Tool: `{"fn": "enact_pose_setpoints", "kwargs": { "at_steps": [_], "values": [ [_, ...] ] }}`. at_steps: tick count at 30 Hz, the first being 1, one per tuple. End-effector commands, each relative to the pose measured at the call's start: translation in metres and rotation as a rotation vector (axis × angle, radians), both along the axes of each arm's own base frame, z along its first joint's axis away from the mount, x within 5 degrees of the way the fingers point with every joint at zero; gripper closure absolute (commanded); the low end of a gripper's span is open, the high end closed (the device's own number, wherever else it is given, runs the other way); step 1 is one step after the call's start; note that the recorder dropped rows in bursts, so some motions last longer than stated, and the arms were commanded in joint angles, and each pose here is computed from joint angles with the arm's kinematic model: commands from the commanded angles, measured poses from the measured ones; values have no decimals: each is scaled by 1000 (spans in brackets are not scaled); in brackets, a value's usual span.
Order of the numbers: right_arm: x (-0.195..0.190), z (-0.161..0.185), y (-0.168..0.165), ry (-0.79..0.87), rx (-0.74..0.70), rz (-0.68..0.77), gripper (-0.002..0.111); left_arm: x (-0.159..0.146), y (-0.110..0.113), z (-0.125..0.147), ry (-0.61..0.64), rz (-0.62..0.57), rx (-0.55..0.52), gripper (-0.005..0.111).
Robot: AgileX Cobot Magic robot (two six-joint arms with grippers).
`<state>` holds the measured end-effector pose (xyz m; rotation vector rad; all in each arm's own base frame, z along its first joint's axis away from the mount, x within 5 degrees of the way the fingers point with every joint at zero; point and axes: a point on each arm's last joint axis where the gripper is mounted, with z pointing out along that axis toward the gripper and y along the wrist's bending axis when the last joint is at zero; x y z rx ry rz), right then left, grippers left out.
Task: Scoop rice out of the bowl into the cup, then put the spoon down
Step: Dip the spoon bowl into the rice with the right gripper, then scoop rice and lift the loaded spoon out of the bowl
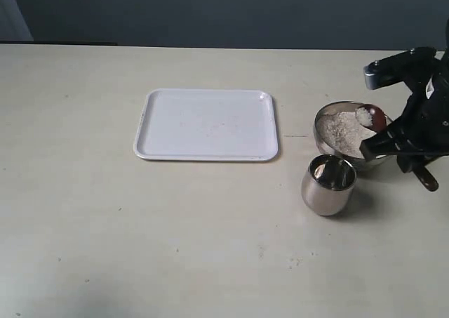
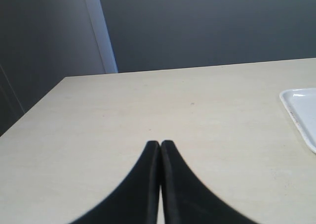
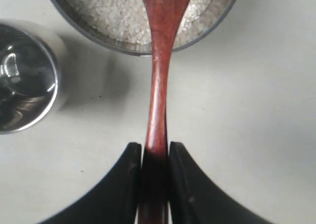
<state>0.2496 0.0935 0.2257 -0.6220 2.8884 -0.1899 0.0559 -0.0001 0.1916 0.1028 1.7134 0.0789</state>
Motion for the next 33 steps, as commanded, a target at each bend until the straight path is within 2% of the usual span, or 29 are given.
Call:
{"fn": "enact_pose_setpoints", "kwargs": {
  "at_steps": [1,11,20,26,33],
  "values": [
    [-13,17,-6,-9,14,-11,109,0,0,2,-17,-5,-4,106],
    [-39,42,-4,36,146,18,109,0,0,2,-17,-5,-4,106],
    [-59,57,-11,61,145,34,109,0,0,2,-17,-5,-4,106],
    [-70,66,-6,67,241,62,109,0,0,2,-17,-5,-4,106],
    [-87,44,-11,146,229,79,109,0,0,2,-17,-5,-4,106]
  ]
}}
